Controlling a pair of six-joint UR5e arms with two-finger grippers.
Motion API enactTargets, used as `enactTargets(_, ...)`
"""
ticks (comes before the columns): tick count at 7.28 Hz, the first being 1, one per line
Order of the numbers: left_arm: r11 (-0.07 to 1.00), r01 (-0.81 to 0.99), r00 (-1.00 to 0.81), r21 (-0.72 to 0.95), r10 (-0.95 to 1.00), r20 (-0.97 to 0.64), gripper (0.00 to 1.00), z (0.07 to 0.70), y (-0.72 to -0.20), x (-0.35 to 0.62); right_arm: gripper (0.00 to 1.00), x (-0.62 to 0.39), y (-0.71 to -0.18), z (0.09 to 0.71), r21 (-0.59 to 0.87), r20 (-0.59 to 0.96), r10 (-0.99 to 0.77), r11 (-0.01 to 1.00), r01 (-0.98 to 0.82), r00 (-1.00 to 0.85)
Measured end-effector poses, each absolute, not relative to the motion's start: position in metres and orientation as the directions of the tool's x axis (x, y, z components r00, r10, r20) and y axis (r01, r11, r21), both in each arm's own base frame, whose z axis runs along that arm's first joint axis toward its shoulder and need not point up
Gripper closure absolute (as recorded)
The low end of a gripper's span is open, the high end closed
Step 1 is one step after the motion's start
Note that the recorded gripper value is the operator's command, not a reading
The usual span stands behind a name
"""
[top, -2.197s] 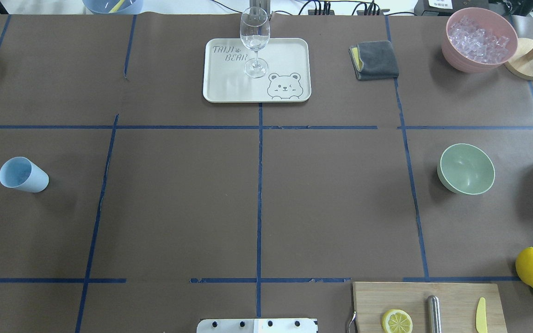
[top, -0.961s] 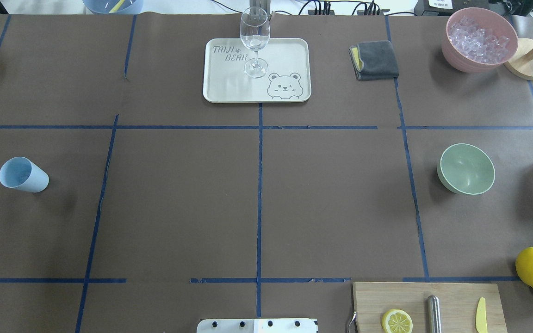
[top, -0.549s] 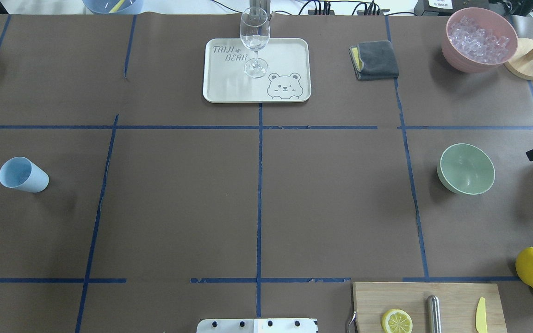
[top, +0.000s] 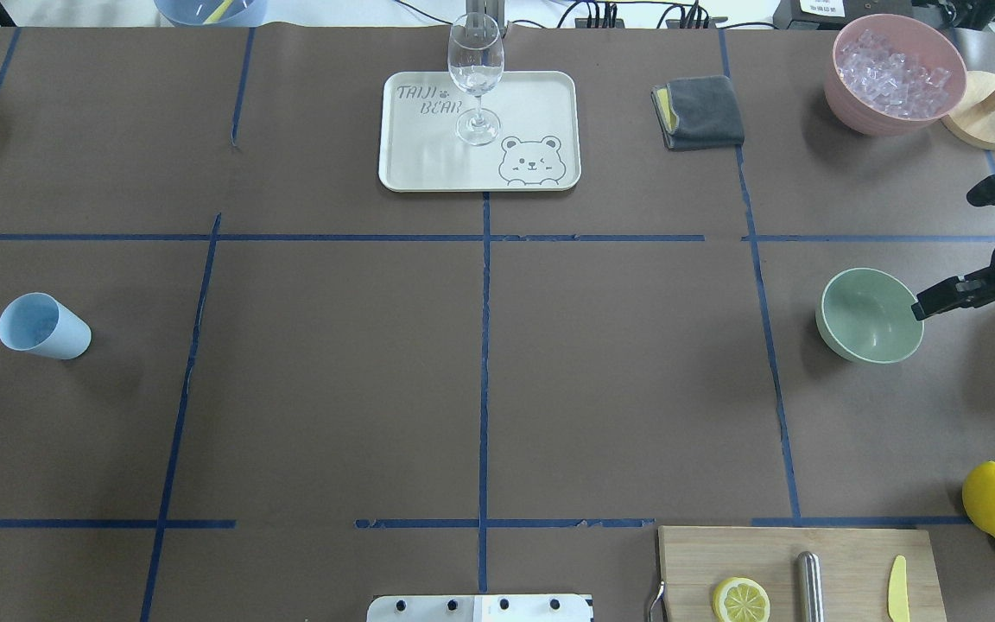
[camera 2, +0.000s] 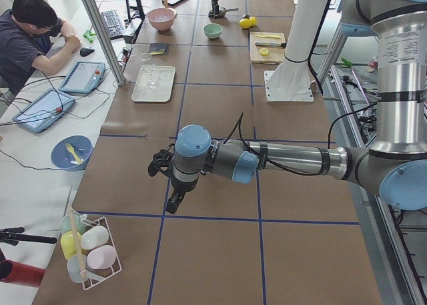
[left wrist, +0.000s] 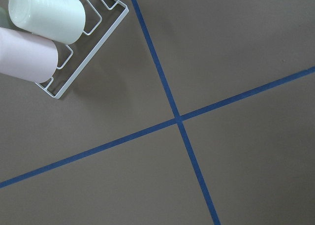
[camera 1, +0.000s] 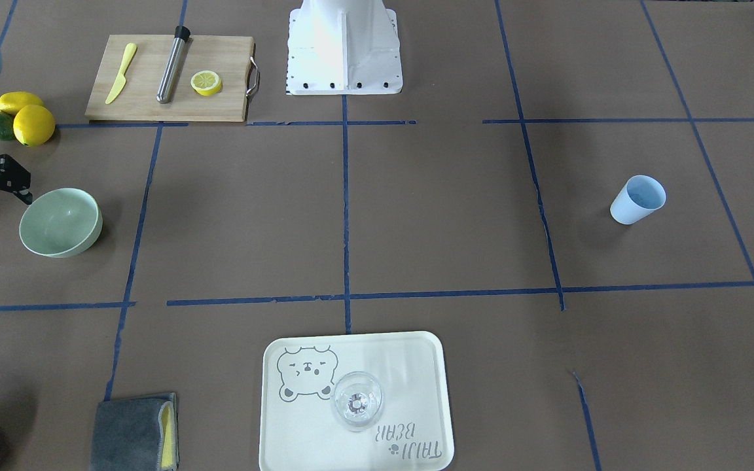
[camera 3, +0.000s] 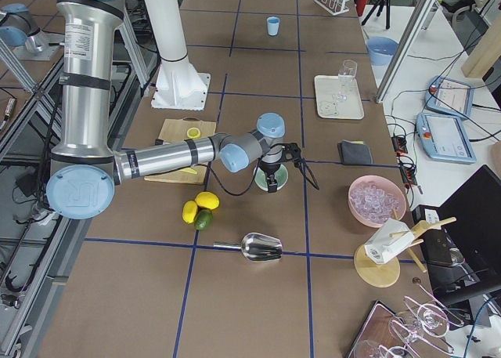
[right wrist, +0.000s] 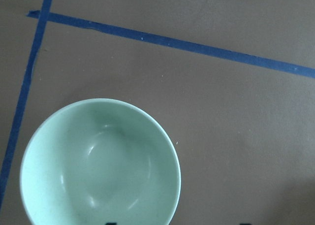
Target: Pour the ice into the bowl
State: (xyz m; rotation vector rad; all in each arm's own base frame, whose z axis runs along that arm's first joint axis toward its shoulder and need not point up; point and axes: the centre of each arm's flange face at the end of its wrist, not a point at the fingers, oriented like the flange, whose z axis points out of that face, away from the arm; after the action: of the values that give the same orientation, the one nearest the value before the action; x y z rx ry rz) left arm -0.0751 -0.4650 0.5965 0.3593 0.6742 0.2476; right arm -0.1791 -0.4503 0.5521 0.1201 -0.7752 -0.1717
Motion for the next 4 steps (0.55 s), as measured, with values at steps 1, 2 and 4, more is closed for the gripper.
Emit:
enactTargets(1,0.908,-0.105,0.756,0.406,0.338,-0.560,0.00,0.594,-0.464,-0.076,0.40,-0.187,-0.457,0.561,0.166,0.685,-0.190,0.981,0.104,0.703)
enactTargets(2,0.907,-0.105,0.756,0.408,0.339,-0.559,0.00,0.592,-0.463,-0.076,0.58,-0.194,-0.462,0.565,0.160,0.689,-0.180,0.983,0.095,0.702)
enactTargets(4,0.906,-0.104,0.756,0.409,0.340,-0.560,0.00,0.592,-0.463,-0.077,0.65,-0.203,-0.463,0.566,0.146,0.695,-0.162,0.986,0.084,0.700)
